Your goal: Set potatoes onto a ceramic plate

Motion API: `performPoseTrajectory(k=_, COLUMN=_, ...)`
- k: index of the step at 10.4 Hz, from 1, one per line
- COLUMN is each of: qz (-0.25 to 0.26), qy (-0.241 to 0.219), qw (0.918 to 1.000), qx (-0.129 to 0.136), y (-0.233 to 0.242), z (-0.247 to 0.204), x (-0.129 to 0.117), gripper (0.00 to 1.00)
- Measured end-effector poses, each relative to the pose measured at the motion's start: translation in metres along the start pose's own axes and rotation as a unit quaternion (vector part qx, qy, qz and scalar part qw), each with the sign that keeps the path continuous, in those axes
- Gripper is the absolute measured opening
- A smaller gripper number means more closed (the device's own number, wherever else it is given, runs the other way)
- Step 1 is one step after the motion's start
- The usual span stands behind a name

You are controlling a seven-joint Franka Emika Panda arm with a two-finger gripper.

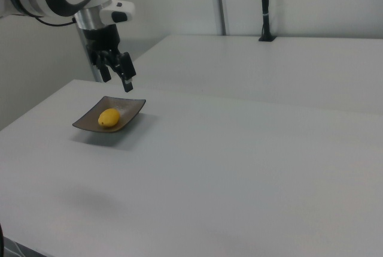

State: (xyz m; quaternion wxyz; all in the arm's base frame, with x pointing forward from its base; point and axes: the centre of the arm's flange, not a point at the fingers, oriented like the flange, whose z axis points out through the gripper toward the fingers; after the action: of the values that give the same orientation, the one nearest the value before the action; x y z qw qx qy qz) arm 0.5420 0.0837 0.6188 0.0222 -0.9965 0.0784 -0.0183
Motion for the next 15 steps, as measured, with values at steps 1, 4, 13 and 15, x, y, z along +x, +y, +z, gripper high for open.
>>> performPoseTrajectory(k=1, qz=-0.02, qy=-0.001, qw=0.9998, qx=0.002, y=0.011, z=0.0, x=0.003, gripper=1.0)
performPoseTrajectory(k=4, qz=-0.08, qy=-0.001, qw=0.9968, qx=-0.001, y=0.036, z=0.001, x=0.01, gripper=1.0)
performPoseTrajectory(k=13, qz=-0.128, qy=-0.005, qw=0.9918, qx=0.0, y=0.043, z=0.008, x=0.015, gripper=1.0)
performPoseTrajectory(k=15, qz=-0.131, qy=-0.003, qw=0.9914, qx=0.0, y=0.04, z=0.008, x=0.015, gripper=1.0)
